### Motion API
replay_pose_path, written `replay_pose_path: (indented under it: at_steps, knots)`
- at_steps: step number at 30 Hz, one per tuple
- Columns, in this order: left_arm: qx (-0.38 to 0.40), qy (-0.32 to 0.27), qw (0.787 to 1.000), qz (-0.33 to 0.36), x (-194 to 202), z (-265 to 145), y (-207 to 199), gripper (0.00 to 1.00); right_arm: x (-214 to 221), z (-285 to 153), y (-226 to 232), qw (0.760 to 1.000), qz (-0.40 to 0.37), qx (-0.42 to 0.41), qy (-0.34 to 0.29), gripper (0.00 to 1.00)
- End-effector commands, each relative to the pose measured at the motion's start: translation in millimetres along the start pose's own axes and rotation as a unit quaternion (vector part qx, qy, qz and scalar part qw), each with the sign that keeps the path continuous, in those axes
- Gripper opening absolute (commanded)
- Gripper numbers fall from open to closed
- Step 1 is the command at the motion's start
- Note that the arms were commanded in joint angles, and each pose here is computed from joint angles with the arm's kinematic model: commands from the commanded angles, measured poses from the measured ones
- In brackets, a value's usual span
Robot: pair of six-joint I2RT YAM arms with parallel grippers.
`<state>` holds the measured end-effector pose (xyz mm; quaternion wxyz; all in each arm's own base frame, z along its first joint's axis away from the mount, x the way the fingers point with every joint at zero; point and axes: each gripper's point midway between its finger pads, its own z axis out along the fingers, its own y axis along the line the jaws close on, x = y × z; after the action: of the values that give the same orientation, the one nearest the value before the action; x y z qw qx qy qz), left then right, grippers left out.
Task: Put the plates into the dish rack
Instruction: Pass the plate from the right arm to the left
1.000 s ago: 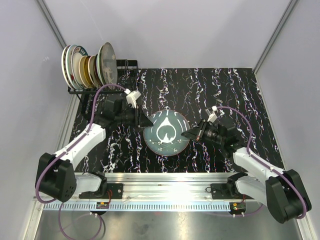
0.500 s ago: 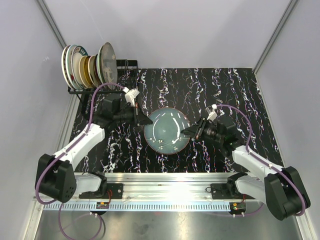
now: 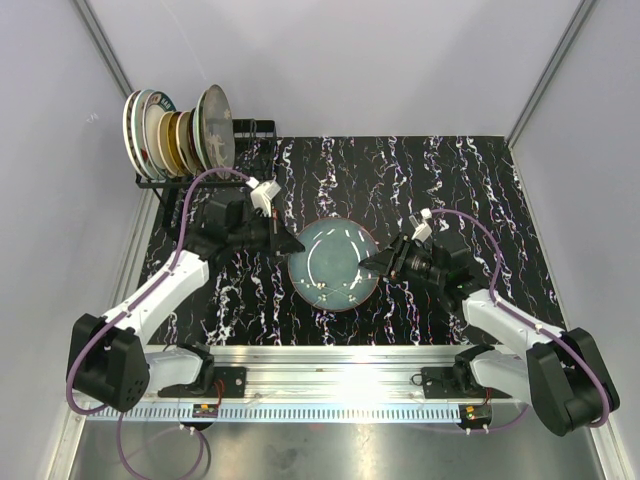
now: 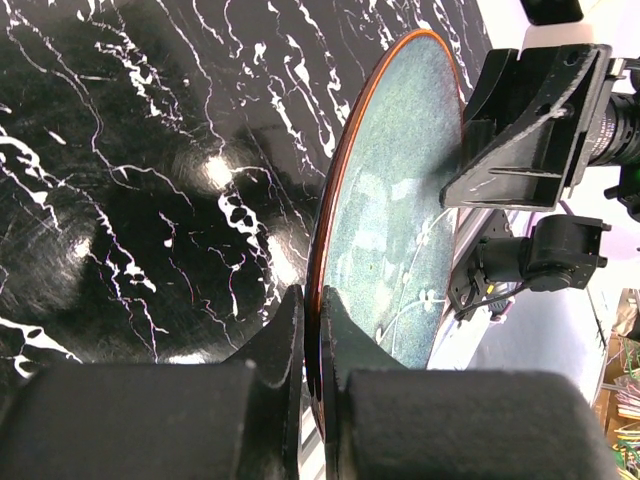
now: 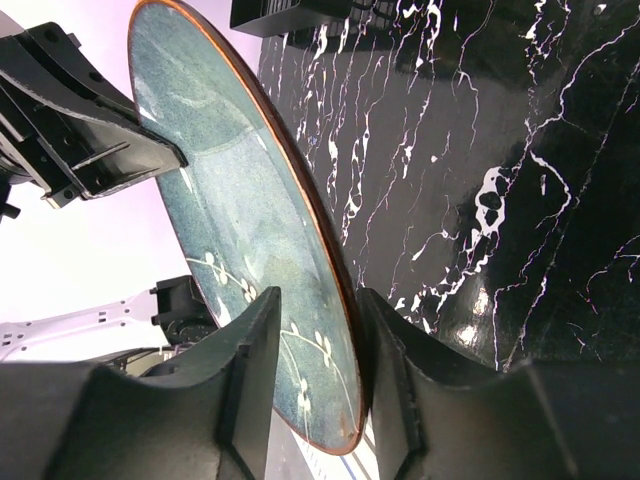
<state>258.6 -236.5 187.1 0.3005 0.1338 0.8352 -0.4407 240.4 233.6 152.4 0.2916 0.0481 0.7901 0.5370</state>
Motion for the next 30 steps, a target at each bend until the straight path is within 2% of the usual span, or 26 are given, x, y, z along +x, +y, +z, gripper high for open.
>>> replay_pose_path:
  at_steps: [1, 15, 25, 28, 30]
  knots:
    - [-0.006, -0.021, 0.999, 0.029, -18, -3, -6, 0.00, -28, 1, 51, 0.995, -0.052, -0.076, -0.037, 0.45]
    - [-0.034, -0.048, 0.998, 0.023, -30, -14, 3, 0.00, -23, 0, 42, 0.997, -0.049, -0.060, -0.032, 0.53]
    - [-0.129, -0.088, 0.987, 0.035, -49, -37, 26, 0.00, -18, 1, 20, 0.999, -0.037, -0.021, -0.035, 0.68]
    - [-0.154, -0.110, 0.981, 0.040, -55, -52, 28, 0.00, -18, 0, 8, 0.999, -0.038, 0.015, -0.036, 0.76]
    - [-0.175, -0.123, 0.976, 0.045, -60, -62, 30, 0.00, -18, -4, 0, 0.998, -0.040, 0.039, -0.040, 0.85]
